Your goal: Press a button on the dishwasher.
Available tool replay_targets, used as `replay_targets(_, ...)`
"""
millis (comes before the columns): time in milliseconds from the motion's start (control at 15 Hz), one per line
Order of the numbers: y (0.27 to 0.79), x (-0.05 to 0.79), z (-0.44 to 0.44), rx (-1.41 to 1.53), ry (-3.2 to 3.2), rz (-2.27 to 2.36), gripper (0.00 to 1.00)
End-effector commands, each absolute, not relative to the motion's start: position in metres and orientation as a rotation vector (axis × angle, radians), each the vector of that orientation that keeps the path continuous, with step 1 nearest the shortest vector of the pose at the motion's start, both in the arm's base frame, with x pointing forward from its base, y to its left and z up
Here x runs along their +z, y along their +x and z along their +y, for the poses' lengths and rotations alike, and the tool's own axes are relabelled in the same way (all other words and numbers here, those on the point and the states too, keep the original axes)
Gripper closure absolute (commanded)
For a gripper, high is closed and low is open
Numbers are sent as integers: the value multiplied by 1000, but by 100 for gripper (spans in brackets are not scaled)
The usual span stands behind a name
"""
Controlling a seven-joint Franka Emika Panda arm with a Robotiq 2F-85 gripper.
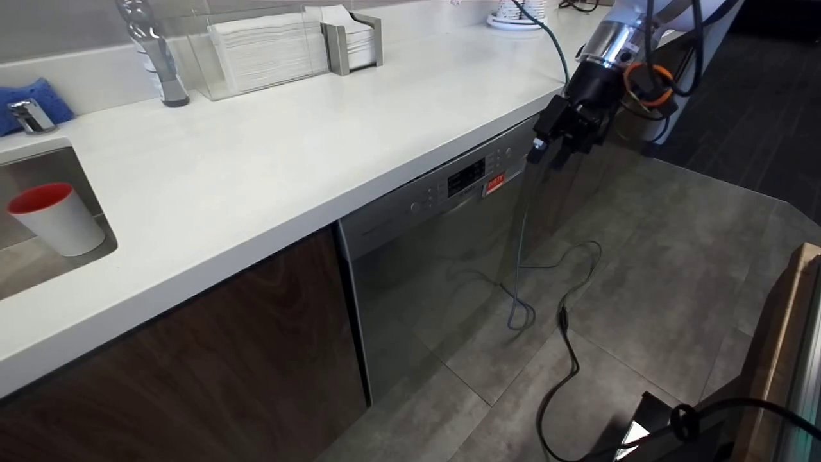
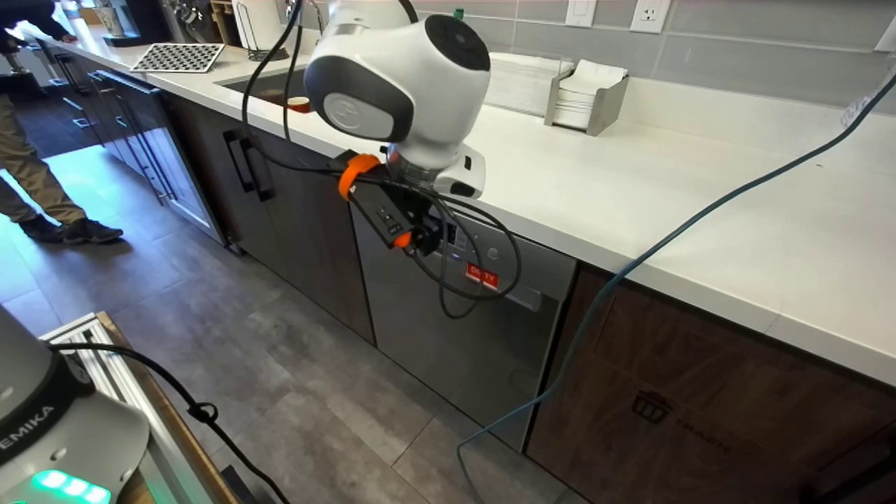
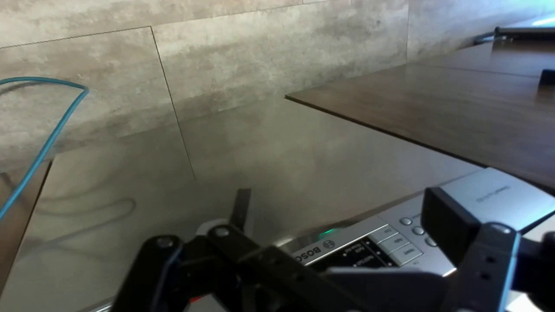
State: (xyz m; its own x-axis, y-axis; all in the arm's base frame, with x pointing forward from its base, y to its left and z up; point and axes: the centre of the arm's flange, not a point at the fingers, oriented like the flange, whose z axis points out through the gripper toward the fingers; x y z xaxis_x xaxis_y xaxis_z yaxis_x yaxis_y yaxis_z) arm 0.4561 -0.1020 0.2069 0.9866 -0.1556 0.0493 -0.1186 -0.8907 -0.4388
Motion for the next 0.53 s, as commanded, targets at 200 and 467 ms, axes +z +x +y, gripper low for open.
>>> replay_targets(200, 494, 163, -120, -184, -2642, 527, 0)
replay_targets(467, 486, 167, -121, -165, -2668, 456, 0)
